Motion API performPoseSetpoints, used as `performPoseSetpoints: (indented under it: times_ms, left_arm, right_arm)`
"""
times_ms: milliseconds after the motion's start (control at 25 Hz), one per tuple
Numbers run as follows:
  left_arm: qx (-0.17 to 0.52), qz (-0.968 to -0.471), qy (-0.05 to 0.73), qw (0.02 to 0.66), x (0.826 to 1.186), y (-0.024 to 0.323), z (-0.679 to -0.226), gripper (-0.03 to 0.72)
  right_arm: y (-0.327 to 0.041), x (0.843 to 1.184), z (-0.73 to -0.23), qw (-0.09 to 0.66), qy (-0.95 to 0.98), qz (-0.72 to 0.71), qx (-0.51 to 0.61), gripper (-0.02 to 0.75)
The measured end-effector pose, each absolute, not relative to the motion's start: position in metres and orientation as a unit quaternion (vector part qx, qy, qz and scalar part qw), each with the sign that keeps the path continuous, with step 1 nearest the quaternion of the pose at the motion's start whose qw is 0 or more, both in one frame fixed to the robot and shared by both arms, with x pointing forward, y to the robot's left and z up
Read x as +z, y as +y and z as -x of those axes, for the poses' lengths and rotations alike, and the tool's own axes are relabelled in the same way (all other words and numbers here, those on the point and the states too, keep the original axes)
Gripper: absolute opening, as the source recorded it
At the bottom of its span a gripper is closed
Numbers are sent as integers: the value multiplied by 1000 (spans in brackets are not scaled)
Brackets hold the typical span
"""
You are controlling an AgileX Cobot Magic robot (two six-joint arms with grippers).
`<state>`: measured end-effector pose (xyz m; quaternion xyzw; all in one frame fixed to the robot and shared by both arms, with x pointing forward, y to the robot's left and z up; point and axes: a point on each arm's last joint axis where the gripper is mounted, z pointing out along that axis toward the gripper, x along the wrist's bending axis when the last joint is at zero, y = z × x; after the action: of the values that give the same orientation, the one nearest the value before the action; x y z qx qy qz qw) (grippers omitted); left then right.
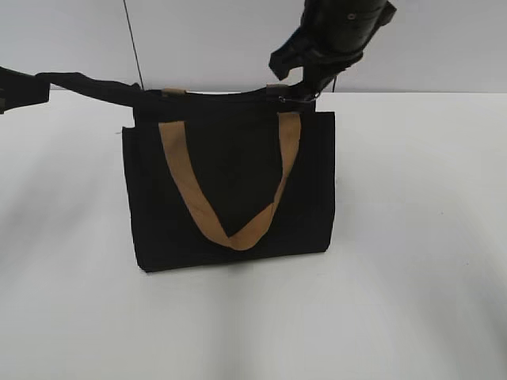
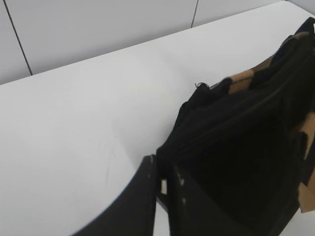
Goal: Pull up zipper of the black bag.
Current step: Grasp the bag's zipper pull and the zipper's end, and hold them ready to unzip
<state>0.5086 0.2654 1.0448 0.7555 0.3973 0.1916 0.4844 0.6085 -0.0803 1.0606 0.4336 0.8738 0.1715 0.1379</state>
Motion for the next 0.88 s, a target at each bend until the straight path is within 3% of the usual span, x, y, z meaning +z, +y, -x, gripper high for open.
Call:
performPoseSetpoints:
  times_ms: [120,320,400,440,480,560,640,720,880]
  left_arm:
    - [189,-756,400,483,1043,266,-510,23]
    - [175,-758,410,477,1033,267,-515,25]
    - [172,-758,413,475,1030,268,-516,75]
    - [170,-758,414,474,1029,268,-517,130]
    - [168,-757,418,473,1028,268,-518,242]
    - [157,-745,445,471,1024,269,-520,454]
    - [147,-728,478,468,1021,271,-522,596]
    - [143,-718,496,468,1020,272,-523,622]
    - [134,-710,513,463,1015,273,-520,594]
  right_arm:
    - [-98,1061,-612,146,876,-440,135,-15]
    - [-97,1061,-610,129,877,-441,139,-15]
    - [-95,1061,-608,115,876,-444,148,14]
    - [-94,1061,-608,107,878,-441,153,48]
    - [-92,1062,-606,100,882,-433,157,111]
    - [-88,1064,-603,80,888,-418,174,291]
    - [-85,1072,-599,66,889,-407,198,466]
    - [-85,1083,-594,63,887,-403,218,542]
    - [-90,1108,-583,78,882,-396,245,564]
